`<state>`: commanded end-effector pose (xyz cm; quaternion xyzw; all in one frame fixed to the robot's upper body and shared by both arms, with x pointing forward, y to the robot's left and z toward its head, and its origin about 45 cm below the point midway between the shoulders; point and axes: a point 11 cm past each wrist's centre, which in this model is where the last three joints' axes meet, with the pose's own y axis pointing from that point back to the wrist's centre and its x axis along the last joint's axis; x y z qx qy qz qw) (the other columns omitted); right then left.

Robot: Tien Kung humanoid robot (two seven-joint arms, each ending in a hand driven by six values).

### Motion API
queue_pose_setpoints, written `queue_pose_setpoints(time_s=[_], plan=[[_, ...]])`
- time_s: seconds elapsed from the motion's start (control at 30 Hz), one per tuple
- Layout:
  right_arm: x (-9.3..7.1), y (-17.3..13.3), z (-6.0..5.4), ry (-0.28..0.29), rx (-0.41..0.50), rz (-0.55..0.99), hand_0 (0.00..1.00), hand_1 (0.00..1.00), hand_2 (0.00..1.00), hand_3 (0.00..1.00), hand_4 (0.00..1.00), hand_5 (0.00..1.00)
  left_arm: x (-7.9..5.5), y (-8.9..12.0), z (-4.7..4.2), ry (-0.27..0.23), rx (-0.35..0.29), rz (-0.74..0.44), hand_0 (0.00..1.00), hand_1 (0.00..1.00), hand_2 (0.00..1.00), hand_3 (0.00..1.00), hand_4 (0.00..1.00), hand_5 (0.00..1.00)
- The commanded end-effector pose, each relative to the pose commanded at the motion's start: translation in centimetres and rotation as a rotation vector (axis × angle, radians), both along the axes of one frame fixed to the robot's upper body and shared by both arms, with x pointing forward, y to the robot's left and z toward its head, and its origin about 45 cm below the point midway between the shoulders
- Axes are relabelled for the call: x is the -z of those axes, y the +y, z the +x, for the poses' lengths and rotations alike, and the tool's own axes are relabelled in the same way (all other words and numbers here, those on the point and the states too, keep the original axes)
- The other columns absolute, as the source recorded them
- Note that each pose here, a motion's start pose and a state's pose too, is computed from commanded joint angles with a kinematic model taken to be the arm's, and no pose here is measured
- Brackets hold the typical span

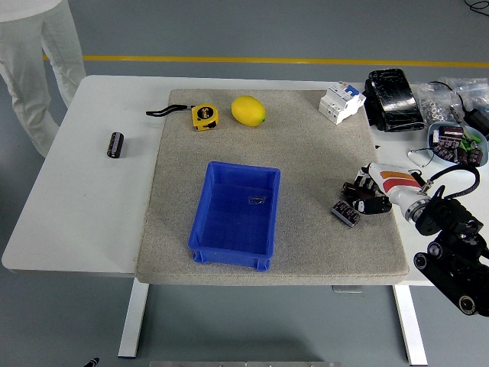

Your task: Pick up the battery,place it into the box

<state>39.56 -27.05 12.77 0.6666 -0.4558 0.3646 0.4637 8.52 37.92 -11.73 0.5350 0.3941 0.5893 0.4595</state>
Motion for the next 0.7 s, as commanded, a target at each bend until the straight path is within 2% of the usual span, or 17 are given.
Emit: queue_pose_setpoints(time_s=[0.27, 0.7], plan=[[-0.4, 0.1, 0.2, -0.012, -0.009, -0.005, 0.508, 0.402, 0.420, 0.435, 0.790, 0.002, 0.0, 0.1, 0.00, -0.002, -0.001, 0.002, 0.609, 0.600, 0.687, 0.760, 0.825, 0.961], [-2.9, 0.9, 1.0, -0.068, -0.063, -0.006, 0.504, 0.406, 0.421, 0.437, 0.796, 0.002, -0.1, 0.6, -0.18, 0.000, -0.002, 0.012, 0.611, 0.600, 0.684, 0.758, 0.820, 0.959]])
